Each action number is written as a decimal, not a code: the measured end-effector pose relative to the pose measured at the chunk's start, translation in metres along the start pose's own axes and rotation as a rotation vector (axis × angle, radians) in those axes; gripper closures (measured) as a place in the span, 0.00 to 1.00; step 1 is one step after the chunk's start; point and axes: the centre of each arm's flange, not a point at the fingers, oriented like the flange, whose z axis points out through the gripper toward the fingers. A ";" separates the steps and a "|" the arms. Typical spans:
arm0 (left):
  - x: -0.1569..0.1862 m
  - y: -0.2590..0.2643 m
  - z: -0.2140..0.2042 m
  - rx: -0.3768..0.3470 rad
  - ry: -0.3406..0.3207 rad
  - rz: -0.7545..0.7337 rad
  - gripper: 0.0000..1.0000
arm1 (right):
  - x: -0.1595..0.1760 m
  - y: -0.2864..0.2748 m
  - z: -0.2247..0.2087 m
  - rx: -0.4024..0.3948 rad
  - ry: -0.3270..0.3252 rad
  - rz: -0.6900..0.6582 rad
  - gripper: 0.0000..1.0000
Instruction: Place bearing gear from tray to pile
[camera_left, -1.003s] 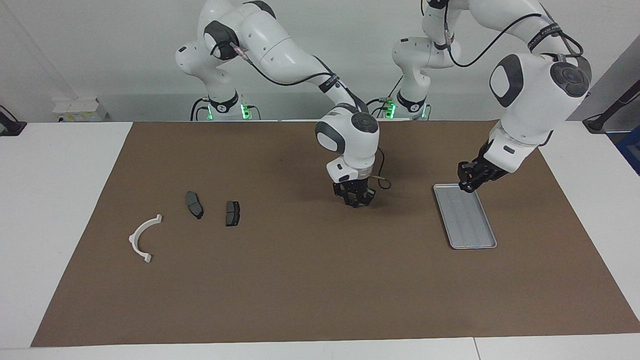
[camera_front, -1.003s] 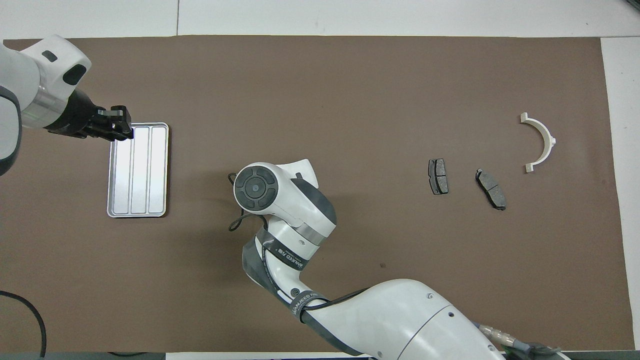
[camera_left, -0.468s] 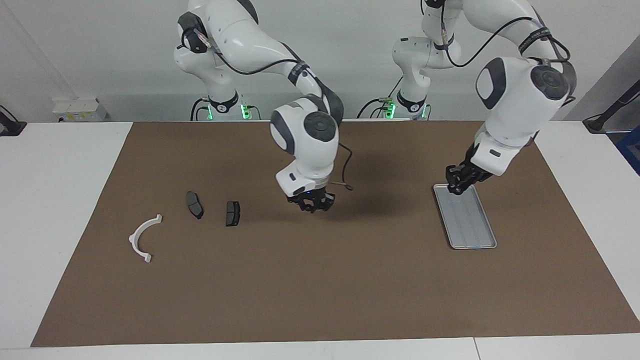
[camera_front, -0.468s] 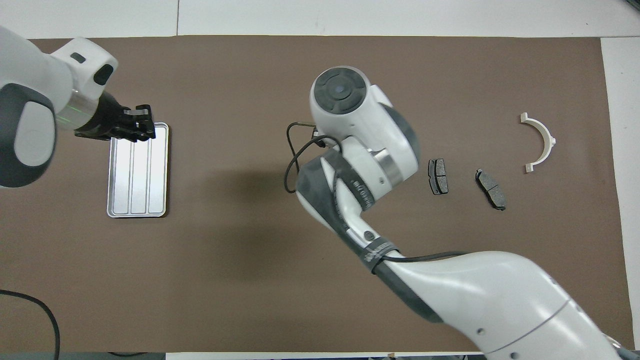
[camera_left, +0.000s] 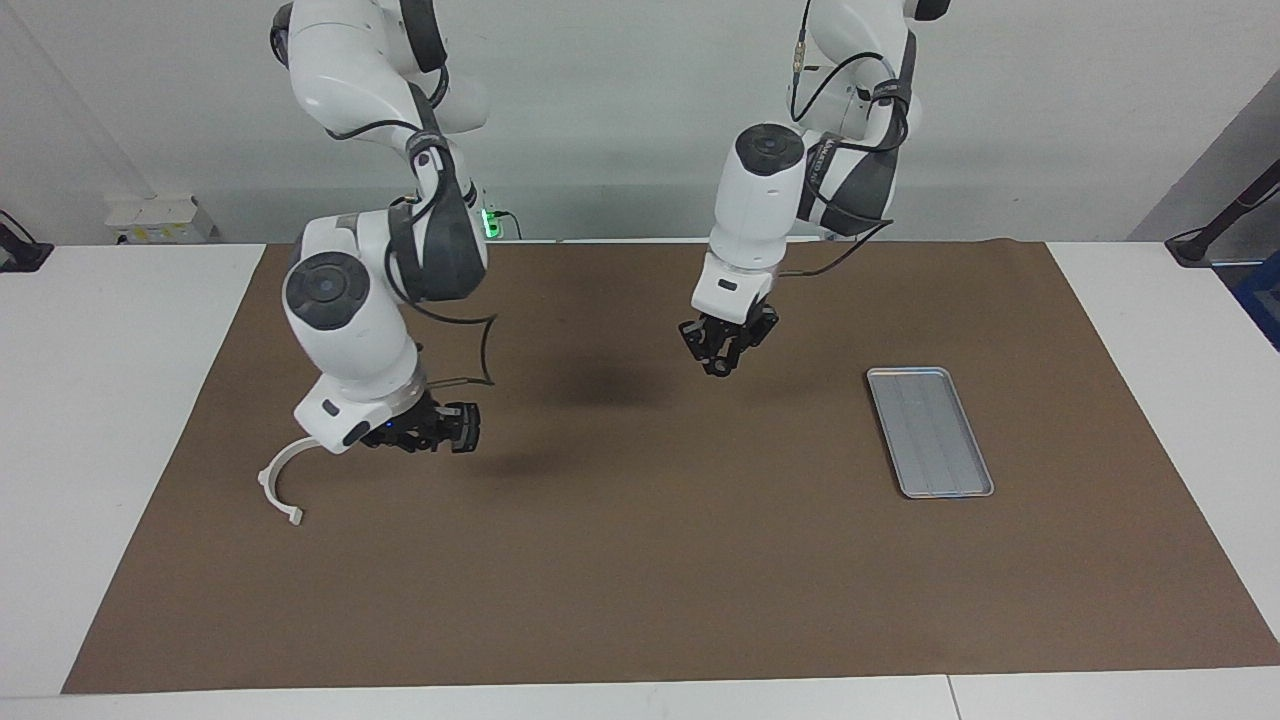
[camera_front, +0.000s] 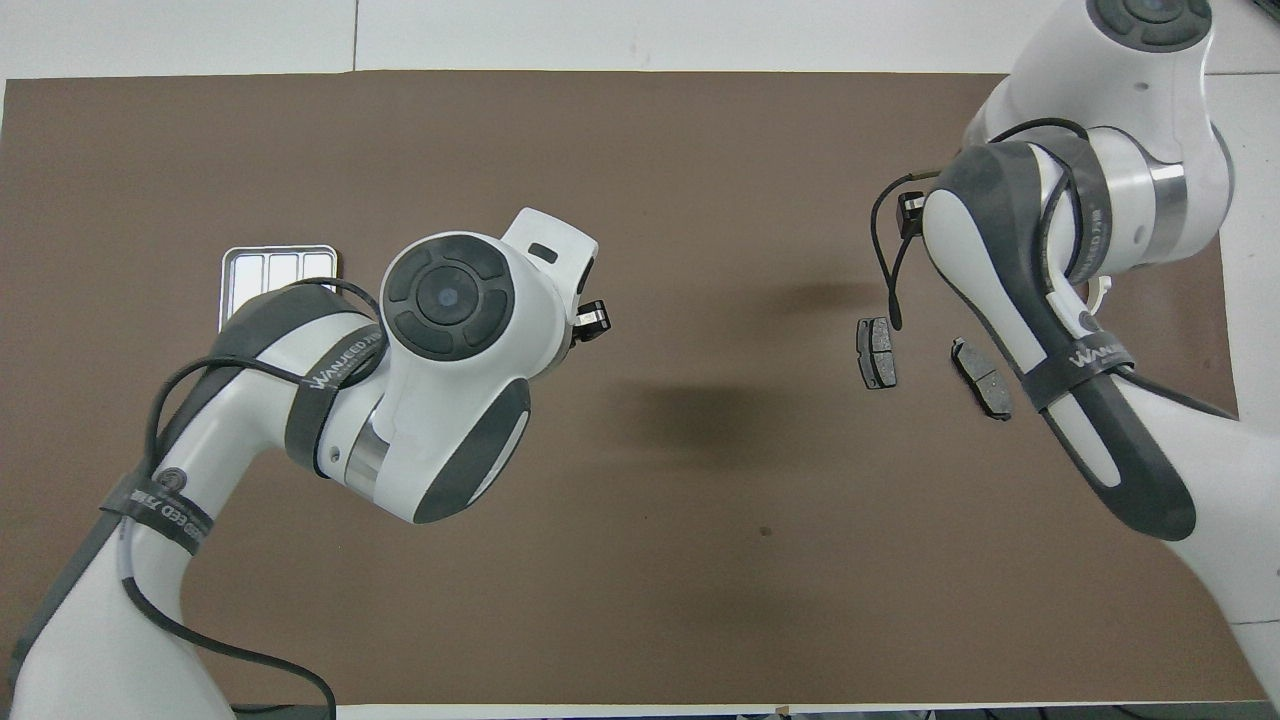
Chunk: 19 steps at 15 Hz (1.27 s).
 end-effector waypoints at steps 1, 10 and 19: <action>-0.005 0.004 0.015 0.014 0.010 -0.012 0.65 | 0.000 0.017 0.010 0.003 0.010 -0.023 0.70; -0.037 0.019 0.103 0.034 0.002 -0.061 0.65 | -0.007 0.071 0.108 0.005 0.112 -0.118 0.70; -0.057 0.021 0.131 0.017 0.008 -0.066 0.65 | -0.001 0.084 0.139 0.006 0.138 -0.138 0.70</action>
